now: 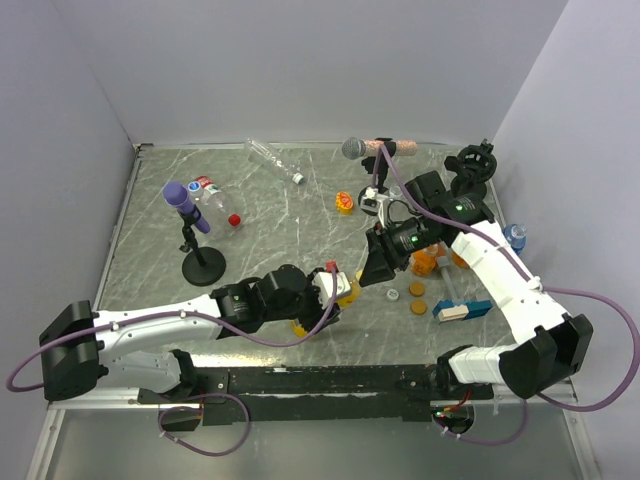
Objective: Unscrew the bottle caps
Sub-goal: Unscrew the bottle cap from the plastic bottle.
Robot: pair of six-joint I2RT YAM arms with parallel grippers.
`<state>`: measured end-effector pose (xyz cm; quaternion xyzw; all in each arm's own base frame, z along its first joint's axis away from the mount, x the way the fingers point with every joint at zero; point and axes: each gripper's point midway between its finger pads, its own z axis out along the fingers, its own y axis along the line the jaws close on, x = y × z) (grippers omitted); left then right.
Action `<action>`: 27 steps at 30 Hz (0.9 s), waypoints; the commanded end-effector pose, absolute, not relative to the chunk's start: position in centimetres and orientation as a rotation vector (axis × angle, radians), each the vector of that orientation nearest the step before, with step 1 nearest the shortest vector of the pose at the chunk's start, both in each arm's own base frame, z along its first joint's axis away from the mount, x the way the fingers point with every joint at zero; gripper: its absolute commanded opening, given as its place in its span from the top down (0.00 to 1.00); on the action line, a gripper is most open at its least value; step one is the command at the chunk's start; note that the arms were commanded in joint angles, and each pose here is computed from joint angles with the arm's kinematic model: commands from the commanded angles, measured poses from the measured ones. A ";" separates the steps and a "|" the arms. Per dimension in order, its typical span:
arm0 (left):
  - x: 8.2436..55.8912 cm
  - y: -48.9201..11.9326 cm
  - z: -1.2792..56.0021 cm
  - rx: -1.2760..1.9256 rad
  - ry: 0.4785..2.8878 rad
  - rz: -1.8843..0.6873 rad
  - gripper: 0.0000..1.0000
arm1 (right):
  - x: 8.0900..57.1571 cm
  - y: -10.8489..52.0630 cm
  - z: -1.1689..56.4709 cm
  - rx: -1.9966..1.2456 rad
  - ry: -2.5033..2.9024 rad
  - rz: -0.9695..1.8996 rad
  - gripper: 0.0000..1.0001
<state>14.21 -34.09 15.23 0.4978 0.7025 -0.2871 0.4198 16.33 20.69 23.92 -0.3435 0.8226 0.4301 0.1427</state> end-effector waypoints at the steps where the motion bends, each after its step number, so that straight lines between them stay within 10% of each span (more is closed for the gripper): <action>1: 15.2 -36.7 21.4 1.128 1.607 -0.804 0.92 | 16.3 21.0 24.8 -0.997 2.362 1.242 0.52; 11: 13.6 -36.4 20.8 1.232 1.569 -0.850 0.92 | 14.9 21.6 26.3 -1.218 2.177 1.273 0.92; 27: 9.6 -34.9 20.7 1.507 1.402 -1.116 0.93 | 9.5 22.6 28.9 -1.927 1.162 0.973 0.94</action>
